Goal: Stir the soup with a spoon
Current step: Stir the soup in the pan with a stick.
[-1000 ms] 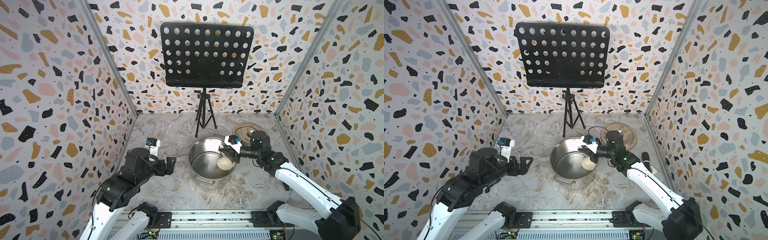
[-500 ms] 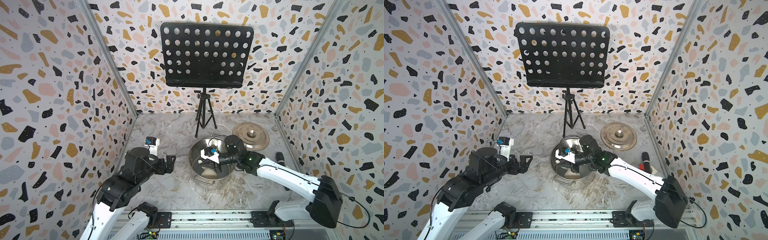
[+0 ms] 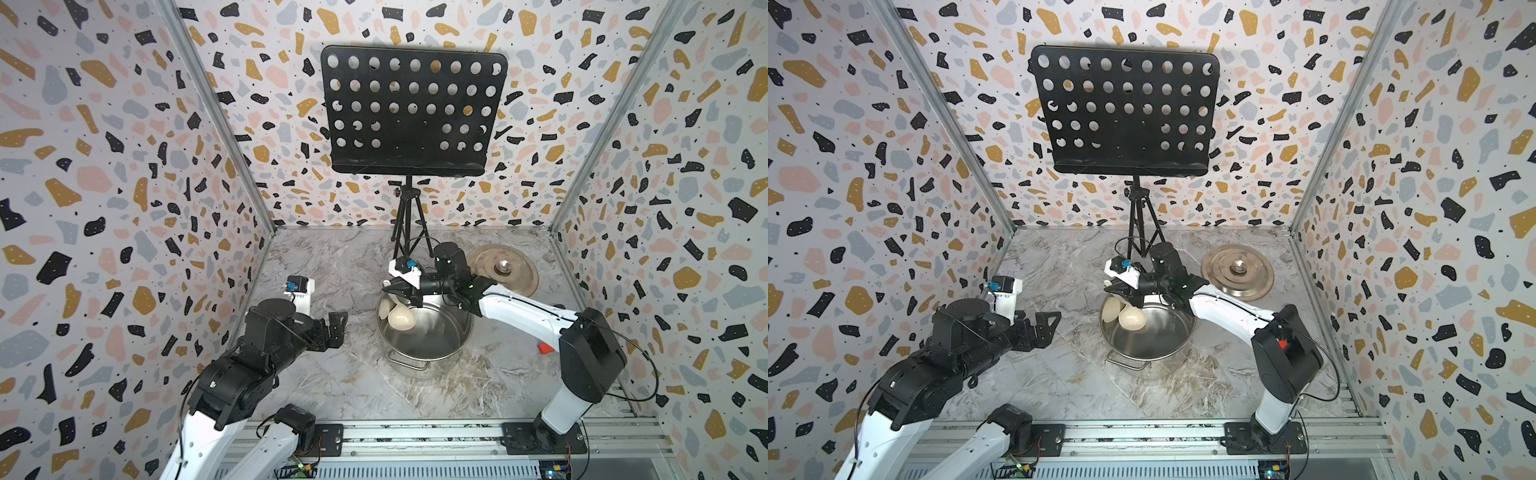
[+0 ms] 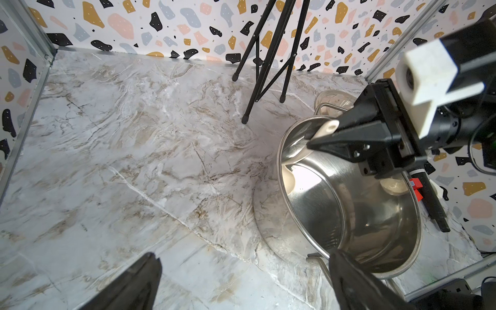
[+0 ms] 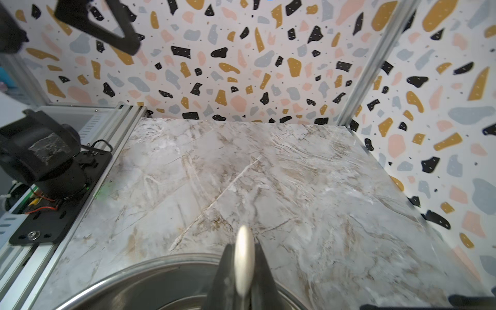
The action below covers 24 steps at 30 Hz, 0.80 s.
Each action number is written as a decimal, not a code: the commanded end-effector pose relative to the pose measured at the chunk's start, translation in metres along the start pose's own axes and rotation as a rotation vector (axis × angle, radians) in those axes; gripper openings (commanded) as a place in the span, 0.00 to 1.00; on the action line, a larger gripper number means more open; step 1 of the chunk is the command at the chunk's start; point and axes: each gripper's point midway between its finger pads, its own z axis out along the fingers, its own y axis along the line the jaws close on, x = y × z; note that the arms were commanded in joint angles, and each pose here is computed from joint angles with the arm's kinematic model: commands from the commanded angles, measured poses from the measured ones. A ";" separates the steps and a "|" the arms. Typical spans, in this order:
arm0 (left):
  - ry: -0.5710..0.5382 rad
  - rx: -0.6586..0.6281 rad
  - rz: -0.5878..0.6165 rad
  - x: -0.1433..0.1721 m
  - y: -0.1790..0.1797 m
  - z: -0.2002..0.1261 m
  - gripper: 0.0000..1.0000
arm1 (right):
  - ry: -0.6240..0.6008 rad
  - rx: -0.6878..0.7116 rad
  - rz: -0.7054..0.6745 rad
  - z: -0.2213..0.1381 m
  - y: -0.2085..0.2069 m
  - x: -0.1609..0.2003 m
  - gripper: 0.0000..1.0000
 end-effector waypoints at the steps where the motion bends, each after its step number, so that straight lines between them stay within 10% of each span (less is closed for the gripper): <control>1: -0.032 -0.004 0.011 -0.006 0.001 -0.006 0.99 | -0.094 0.102 -0.037 -0.027 -0.034 -0.034 0.00; 9: -0.029 -0.011 0.007 -0.004 0.002 -0.007 1.00 | -0.023 0.210 0.019 -0.097 -0.041 -0.006 0.00; 24: -0.036 -0.045 -0.004 -0.004 0.009 -0.005 0.99 | -0.029 0.094 0.126 -0.151 0.078 -0.006 0.00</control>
